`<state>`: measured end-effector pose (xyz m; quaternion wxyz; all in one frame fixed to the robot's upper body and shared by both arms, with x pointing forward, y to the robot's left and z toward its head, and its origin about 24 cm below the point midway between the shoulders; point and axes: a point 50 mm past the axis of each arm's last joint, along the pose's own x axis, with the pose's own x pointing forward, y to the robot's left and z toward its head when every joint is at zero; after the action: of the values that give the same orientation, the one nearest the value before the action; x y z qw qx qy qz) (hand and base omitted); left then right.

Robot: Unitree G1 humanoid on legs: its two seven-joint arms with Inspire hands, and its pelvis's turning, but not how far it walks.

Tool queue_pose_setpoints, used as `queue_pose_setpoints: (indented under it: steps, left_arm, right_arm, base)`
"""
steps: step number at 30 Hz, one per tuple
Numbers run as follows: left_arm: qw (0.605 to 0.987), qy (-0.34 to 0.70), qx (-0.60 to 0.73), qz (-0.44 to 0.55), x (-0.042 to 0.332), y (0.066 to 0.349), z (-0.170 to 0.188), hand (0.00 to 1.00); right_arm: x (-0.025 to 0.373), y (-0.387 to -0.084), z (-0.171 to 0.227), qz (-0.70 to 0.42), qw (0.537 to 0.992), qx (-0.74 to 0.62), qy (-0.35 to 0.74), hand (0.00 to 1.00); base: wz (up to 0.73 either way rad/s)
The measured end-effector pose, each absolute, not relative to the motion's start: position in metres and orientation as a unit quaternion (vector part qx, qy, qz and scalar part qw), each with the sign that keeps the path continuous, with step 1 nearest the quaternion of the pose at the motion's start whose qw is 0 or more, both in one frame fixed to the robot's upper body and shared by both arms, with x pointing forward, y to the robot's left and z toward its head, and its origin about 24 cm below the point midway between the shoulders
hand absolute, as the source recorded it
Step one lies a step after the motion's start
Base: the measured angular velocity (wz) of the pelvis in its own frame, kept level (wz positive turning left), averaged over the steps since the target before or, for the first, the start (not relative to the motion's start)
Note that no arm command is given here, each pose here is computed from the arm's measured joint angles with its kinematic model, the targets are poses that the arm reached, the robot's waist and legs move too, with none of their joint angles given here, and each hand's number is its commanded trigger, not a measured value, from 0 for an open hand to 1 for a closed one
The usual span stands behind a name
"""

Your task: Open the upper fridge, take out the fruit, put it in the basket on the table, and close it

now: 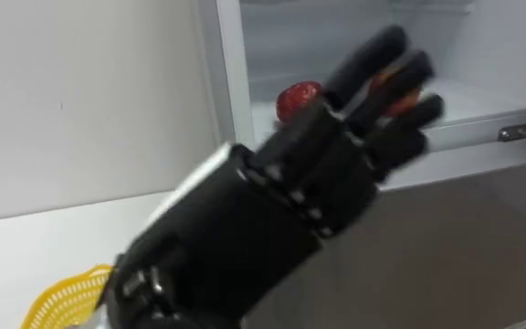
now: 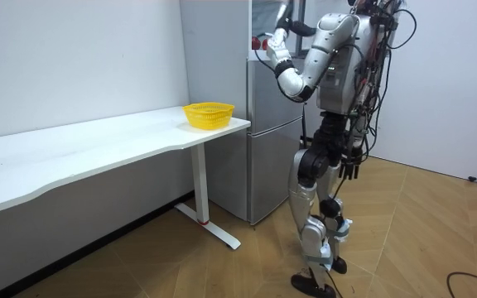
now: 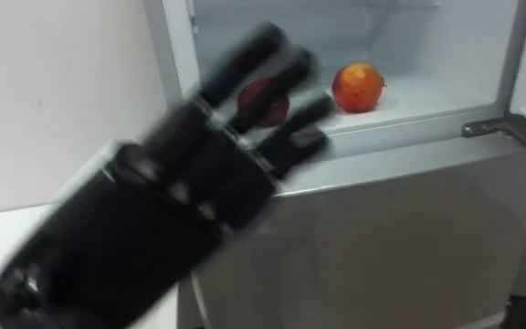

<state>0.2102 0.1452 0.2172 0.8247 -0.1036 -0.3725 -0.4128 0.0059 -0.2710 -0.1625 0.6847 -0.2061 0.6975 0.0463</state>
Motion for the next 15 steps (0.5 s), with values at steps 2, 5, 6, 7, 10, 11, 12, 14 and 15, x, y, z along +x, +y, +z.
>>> queue_pose_setpoints:
  steps: [2,5,6,7,10,11,12,14,15]
  left_arm:
    - [0.859,-0.407,-0.062,-0.305,0.207,0.174,0.225,0.0]
    - [0.89,-0.431,-0.018,-0.146,0.196,0.214,0.23,0.0]
    - [0.893,-0.435,-0.017,-0.114,0.194,0.221,0.23,0.0]
    - [0.895,-0.444,-0.005,-0.049,0.189,0.235,0.233,0.0]
    - [0.885,-0.451,0.034,0.109,0.17,0.268,0.233,0.0]
    - [0.878,-0.445,0.043,0.168,0.162,0.279,0.229,0.0]
    - [0.875,-0.44,0.049,0.198,0.157,0.285,0.227,0.0]
    - [0.86,-0.406,0.07,0.302,0.147,0.308,0.213,0.0]
    - [0.856,-0.395,0.072,0.327,0.145,0.314,0.209,0.0]
  right_arm:
    - [-0.005,-0.268,-0.163,0.027,0.687,-0.184,0.702,0.0]
    - [-0.019,-0.269,-0.162,0.005,0.689,-0.172,0.704,0.0]
    - [-0.02,-0.269,-0.162,0.003,0.69,-0.172,0.703,0.0]
    - [-0.023,-0.269,-0.162,0.003,0.689,-0.175,0.703,0.0]
    - [-0.033,-0.273,-0.16,-0.019,0.685,-0.167,0.709,0.0]
    - [-0.035,-0.274,-0.159,-0.027,0.687,-0.164,0.707,0.0]
    - [-0.035,-0.275,-0.159,-0.031,0.689,-0.163,0.706,0.0]
    - [-0.036,-0.276,-0.158,-0.033,0.69,-0.174,0.702,0.0]
    - [-0.035,-0.277,-0.158,-0.034,0.69,-0.174,0.701,0.0]
  base:
    - [0.17]
    - [0.11]
    - [0.24]
    - [0.2]
    - [0.28]
    - [0.28]
    - [0.16]
    - [0.2]
    - [0.23]
